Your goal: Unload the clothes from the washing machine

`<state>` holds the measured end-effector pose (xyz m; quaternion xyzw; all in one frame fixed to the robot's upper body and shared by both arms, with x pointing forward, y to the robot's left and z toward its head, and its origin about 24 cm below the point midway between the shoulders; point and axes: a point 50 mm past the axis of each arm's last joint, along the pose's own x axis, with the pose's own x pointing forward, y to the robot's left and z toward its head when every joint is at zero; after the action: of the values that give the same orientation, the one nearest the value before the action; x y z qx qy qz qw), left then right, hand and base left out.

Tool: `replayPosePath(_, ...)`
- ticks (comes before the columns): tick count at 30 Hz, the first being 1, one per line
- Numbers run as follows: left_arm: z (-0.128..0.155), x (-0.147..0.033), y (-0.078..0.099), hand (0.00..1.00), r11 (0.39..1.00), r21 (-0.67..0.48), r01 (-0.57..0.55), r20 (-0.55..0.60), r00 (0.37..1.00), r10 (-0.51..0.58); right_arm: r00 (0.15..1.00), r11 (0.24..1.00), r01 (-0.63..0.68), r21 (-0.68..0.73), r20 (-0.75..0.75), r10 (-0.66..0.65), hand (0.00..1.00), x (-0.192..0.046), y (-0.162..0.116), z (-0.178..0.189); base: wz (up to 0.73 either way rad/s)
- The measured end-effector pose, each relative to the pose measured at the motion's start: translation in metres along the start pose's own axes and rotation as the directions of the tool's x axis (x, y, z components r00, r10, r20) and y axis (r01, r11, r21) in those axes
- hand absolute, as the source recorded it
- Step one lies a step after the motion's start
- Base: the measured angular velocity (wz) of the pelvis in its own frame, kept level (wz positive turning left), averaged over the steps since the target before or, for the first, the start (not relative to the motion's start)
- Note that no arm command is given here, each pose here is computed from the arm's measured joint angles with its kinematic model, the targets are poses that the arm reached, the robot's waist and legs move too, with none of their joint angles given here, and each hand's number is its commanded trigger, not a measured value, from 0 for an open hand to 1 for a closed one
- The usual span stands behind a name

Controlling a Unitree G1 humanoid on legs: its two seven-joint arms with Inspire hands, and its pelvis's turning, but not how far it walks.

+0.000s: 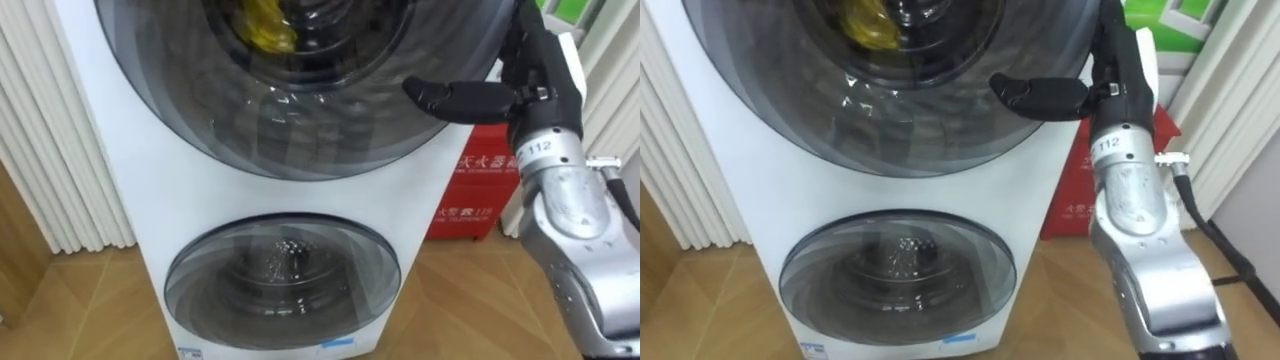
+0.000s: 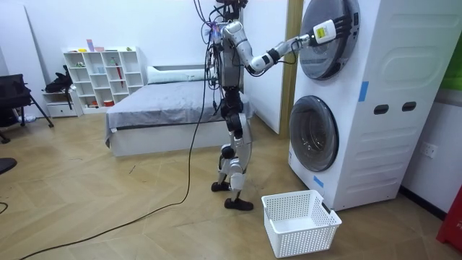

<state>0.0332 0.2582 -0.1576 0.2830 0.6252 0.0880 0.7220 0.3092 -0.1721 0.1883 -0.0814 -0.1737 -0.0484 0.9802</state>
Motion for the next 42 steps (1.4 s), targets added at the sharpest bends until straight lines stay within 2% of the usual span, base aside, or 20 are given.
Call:
replayPosePath(12,-0.005,0.001,0.001,0.00,1.000,-0.021,0.003,-0.030,1.000,-0.003,0.986,0.990,-0.120,-0.070,0.105,0.127,0.00,-0.006,0.001,0.024,0.00)
replayPosePath(15,-0.008,0.001,-0.001,0.00,1.000,-0.026,0.006,-0.023,1.000,-0.006,0.981,0.985,-0.149,-0.086,0.116,0.158,0.00,-0.016,-0.002,0.026,0.00)
replayPosePath(25,-0.011,-0.001,-0.003,0.00,1.000,-0.024,0.012,0.017,1.000,-0.011,0.966,0.978,-0.203,-0.045,0.156,0.208,0.00,-0.046,-0.003,0.020,0.00)
replayPosePath(42,-0.008,-0.001,-0.003,0.00,0.999,0.033,0.016,0.066,0.998,-0.018,0.932,0.944,-0.313,0.107,0.227,0.283,0.00,-0.064,0.003,0.018,-0.01)
